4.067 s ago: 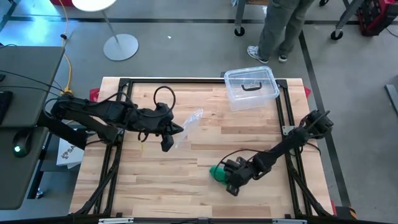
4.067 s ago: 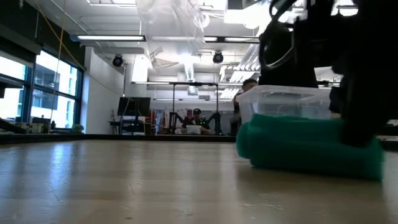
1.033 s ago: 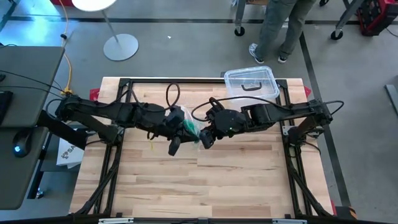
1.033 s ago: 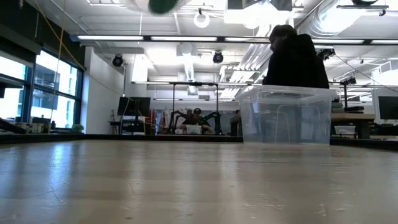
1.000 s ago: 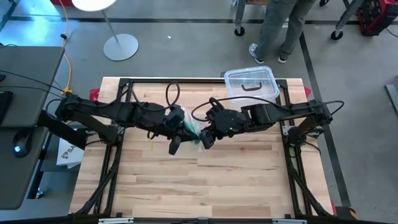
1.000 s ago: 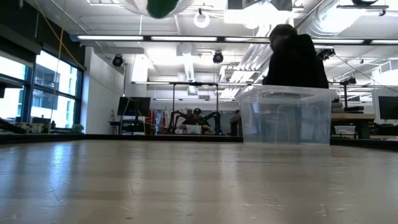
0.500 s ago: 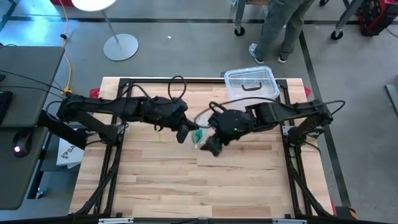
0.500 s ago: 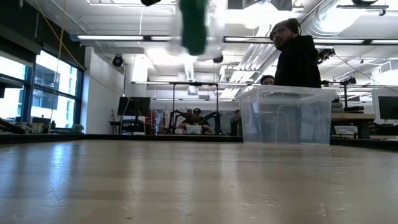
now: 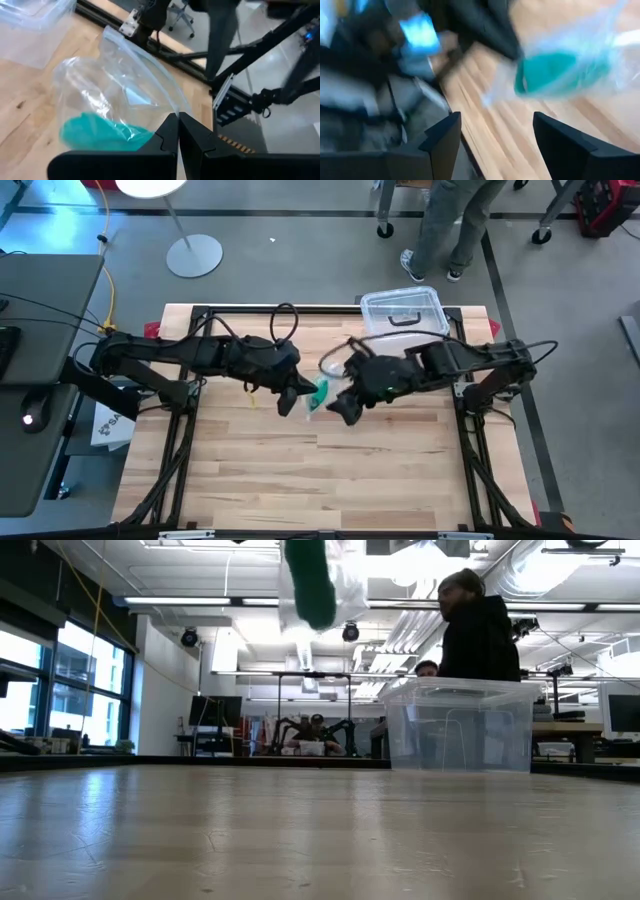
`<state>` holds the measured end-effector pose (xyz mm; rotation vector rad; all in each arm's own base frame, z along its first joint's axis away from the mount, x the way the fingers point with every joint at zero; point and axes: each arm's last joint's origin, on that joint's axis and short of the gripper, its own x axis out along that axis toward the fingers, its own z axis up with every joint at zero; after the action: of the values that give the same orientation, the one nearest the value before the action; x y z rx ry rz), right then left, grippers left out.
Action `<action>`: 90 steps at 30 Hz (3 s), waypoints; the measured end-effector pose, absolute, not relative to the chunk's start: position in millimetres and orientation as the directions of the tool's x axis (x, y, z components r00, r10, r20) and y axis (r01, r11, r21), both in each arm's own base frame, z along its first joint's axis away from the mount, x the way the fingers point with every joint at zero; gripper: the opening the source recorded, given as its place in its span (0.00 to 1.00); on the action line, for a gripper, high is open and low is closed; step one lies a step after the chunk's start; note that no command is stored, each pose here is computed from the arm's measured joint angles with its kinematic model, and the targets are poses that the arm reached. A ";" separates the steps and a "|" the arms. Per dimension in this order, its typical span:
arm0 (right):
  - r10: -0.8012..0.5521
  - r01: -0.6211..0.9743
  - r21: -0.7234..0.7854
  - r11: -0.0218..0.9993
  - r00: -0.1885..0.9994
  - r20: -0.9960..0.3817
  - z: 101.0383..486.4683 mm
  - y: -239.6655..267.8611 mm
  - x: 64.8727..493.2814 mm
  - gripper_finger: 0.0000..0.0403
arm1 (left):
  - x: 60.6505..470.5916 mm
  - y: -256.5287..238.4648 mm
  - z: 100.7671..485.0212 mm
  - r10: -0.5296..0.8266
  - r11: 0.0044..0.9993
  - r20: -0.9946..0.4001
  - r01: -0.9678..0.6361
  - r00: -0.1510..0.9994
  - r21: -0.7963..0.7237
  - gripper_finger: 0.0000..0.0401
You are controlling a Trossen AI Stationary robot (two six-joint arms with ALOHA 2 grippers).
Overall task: Roll bandage
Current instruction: Close the transparent zip bag
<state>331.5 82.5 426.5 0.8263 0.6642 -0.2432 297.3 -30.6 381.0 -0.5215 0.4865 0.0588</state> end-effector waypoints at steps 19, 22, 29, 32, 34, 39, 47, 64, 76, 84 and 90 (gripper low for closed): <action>0.191 -0.233 0.039 0.972 0.683 -0.705 416.1 86.7 327.3 0.59 | 286.8 -21.8 366.0 -0.518 0.780 -0.544 0.103 0.660 -0.618 0.00; 0.114 -0.273 -0.102 0.956 0.673 -0.731 410.9 73.6 332.0 0.59 | 286.9 -22.5 366.6 -0.543 0.763 -0.531 0.117 0.651 -0.636 0.00; 0.262 -0.399 -0.015 0.917 0.628 -0.733 387.9 45.1 365.3 0.56 | 291.5 -22.9 373.1 -0.543 0.734 -0.473 0.118 0.693 -0.669 0.00; 0.277 -0.400 0.004 0.917 0.628 -0.727 380.3 40.8 375.4 0.49 | 293.1 -22.9 375.5 -0.543 0.724 -0.451 0.122 0.709 -0.679 0.00; 0.288 -0.399 0.006 0.917 0.652 -0.702 383.6 38.8 377.0 0.44 | 293.1 -22.9 375.5 -0.542 0.720 -0.451 0.116 0.709 -0.684 0.00; 0.334 -0.424 0.021 0.906 0.683 -0.649 392.3 36.6 376.2 0.30 | 293.2 -22.9 375.5 -0.540 0.714 -0.451 0.103 0.710 -0.692 0.00; 0.396 -0.416 0.128 0.901 0.663 -0.636 396.9 38.2 370.1 0.02 | 293.0 -20.2 372.9 -0.467 0.764 -0.492 0.056 0.735 -0.642 0.02; 0.065 0.037 0.267 0.963 0.929 -0.363 442.3 -7.4 223.4 0.00 | 282.3 -7.8 370.4 -0.257 0.918 -0.594 0.001 0.762 -0.396 0.41; -0.050 0.057 0.279 0.959 0.998 -0.033 480.0 -8.4 179.2 0.00 | 303.4 -2.8 434.3 0.038 0.993 0.047 -0.033 0.998 -0.111 0.42; -0.010 -0.024 0.252 0.967 0.991 0.130 492.0 -8.0 198.0 0.00 | 320.1 6.9 412.3 0.074 0.982 -0.071 -0.085 0.995 -0.168 0.55; -0.006 -0.049 0.203 0.978 0.965 0.262 504.6 -7.9 196.2 0.00 | 337.9 7.2 398.6 -0.017 0.941 -0.040 0.002 0.999 -0.338 0.59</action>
<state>196.2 -7.9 504.6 0.2098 -0.2645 0.0216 337.9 7.2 398.6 -0.3450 0.0421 -0.0095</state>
